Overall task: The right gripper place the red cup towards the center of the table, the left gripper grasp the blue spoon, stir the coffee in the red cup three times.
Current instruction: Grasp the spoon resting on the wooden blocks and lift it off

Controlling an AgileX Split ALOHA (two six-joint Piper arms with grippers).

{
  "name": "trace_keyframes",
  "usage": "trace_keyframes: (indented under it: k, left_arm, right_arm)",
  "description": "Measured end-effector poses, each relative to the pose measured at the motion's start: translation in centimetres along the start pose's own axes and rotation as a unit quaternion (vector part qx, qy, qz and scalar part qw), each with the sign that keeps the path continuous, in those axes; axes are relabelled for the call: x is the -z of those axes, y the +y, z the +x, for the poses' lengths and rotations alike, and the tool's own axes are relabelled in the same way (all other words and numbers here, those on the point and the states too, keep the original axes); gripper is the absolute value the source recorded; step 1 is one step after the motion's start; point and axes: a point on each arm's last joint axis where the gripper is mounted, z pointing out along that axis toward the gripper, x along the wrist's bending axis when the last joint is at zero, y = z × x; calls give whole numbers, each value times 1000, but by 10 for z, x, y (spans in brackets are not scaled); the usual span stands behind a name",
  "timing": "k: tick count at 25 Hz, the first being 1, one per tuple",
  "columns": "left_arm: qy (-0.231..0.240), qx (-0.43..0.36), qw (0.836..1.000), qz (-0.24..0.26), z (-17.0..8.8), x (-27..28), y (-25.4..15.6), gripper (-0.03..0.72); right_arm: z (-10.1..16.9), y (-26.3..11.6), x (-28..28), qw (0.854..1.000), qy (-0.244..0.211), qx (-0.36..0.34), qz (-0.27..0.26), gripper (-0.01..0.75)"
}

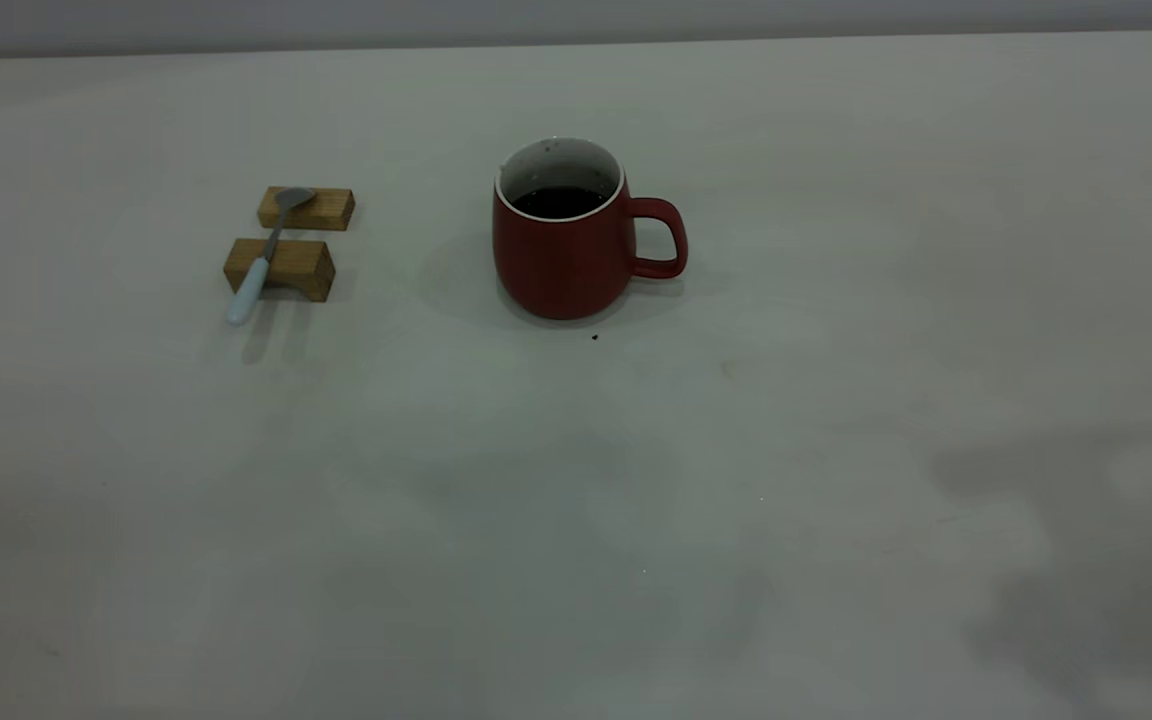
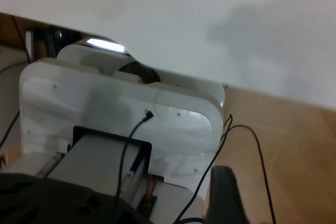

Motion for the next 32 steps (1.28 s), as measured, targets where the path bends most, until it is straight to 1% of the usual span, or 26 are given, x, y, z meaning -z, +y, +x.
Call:
trace_keyframes:
  k: [3, 5, 9, 12, 15, 19, 22, 26, 29, 32]
  left_arm:
    - [0, 0, 1000, 0, 0, 0, 0, 320]
    - [0, 0, 1000, 0, 0, 0, 0, 320]
    - [0, 0, 1000, 0, 0, 0, 0, 320]
    - [0, 0, 1000, 0, 0, 0, 0, 320]
    - [0, 0, 1000, 0, 0, 0, 0, 320]
    - [0, 0, 1000, 0, 0, 0, 0, 320]
    - [0, 0, 1000, 0, 0, 0, 0, 320]
    - [0, 0, 1000, 0, 0, 0, 0, 320]
    - [0, 0, 1000, 0, 0, 0, 0, 320]
    - [0, 0, 1000, 0, 0, 0, 0, 320]
  right_arm:
    - [-15, -43, 2, 999, -15, -41, -29, 570]
    - [-20, -67, 1, 997, -29, -53, -47, 570]
    - [-17, -103, -1, 991, -42, -60, -112, 570]
    - [-13, -120, 6, 982, -49, -54, -176, 570]
    - [-8, -136, 16, 968, -57, -42, -240, 570]
    - [-4, -153, 23, 951, -66, -30, -301, 570]
    - [0, -168, 28, 934, -73, -24, -350, 570]
    - [0, -185, 31, 910, -85, -39, -403, 570]
    - [0, -194, 32, 896, -91, -54, -431, 570]
    - [0, -199, 32, 889, -92, -58, -446, 570]
